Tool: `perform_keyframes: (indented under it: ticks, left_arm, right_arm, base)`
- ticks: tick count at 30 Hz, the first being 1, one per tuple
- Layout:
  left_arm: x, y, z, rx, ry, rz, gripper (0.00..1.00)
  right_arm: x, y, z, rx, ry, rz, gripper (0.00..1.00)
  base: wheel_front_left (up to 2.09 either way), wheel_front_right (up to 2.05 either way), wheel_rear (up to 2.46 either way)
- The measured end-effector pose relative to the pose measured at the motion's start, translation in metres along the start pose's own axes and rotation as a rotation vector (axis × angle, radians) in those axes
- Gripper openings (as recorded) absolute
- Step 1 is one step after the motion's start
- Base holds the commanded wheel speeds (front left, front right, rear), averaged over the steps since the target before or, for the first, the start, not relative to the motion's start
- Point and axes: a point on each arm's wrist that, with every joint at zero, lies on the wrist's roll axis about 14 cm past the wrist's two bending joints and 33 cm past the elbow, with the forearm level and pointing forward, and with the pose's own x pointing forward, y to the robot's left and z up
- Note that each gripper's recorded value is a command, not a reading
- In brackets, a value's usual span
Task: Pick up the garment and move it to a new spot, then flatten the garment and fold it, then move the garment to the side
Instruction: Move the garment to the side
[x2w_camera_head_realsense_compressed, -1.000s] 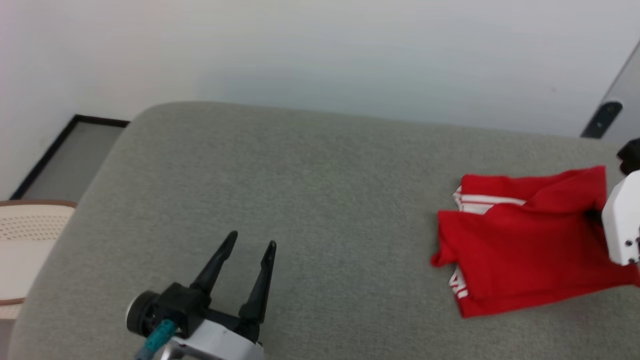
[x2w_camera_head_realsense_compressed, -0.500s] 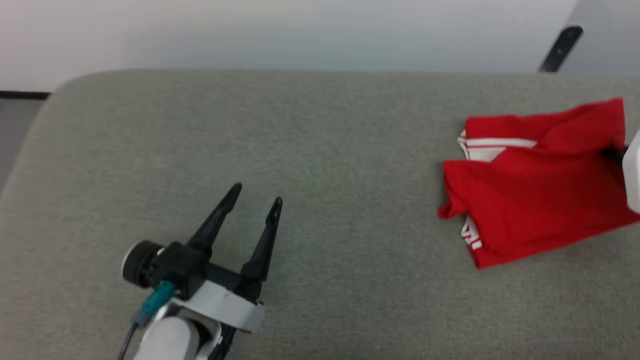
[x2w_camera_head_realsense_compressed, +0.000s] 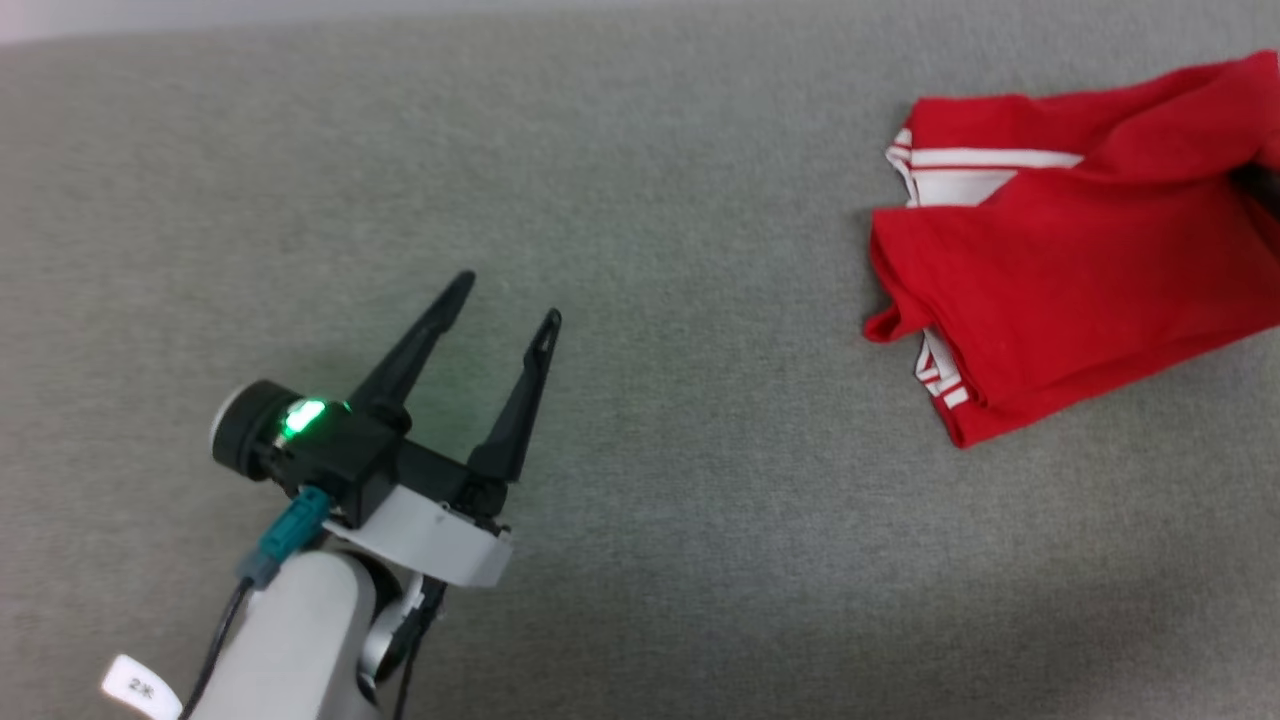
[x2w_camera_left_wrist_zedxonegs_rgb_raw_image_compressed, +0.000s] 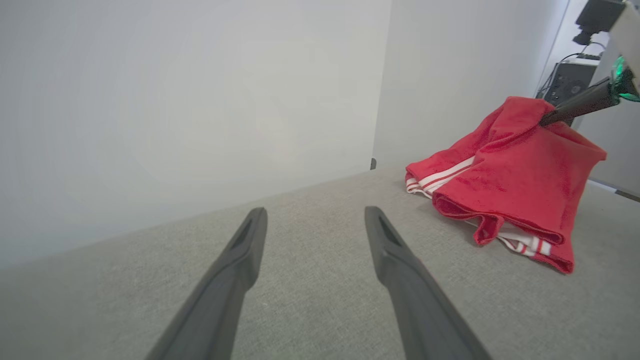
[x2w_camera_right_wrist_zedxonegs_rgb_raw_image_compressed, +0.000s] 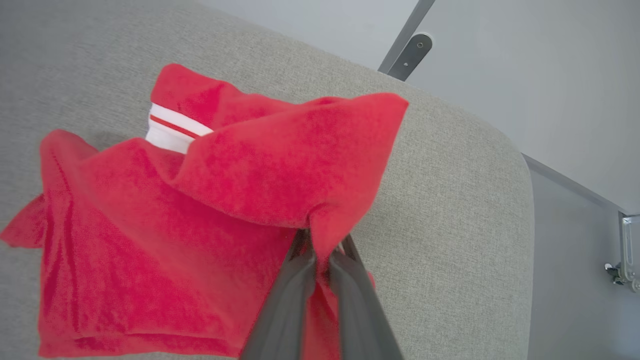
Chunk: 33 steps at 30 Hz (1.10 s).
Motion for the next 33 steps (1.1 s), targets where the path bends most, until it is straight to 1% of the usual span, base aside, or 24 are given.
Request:
perform_keyframes:
  ticks: [8, 16, 19, 23, 33]
  left_arm:
    - [0.022, 0.003, -0.035, -0.019, 0.039, -0.045, 1.0]
    - [0.032, 0.0, -0.069, -0.054, 0.081, -0.072, 1.0]
    - [0.035, -0.002, -0.075, -0.066, 0.086, -0.08, 1.0]
    - [0.038, -0.005, -0.077, -0.071, 0.084, -0.089, 1.0]
    - [0.04, -0.005, -0.078, -0.075, 0.079, -0.091, 1.0]
  right_arm:
    - [0.021, -0.008, -0.011, -0.015, 0.032, -0.007, 0.0]
    - [0.037, -0.012, -0.029, -0.067, 0.093, -0.012, 0.0]
    - [0.034, -0.017, -0.035, -0.097, 0.119, -0.02, 0.0]
    - [0.026, -0.03, -0.028, -0.131, 0.12, -0.051, 0.0]
    - [0.012, -0.049, -0.028, -0.19, 0.159, -0.095, 0.0]
  base:
    - [0.0, 0.0, 0.0]
    - [0.0, 0.0, 0.0]
    - [0.0, 0.0, 0.0]
    - [0.0, 0.0, 0.0]
    - [0.0, 0.0, 0.0]
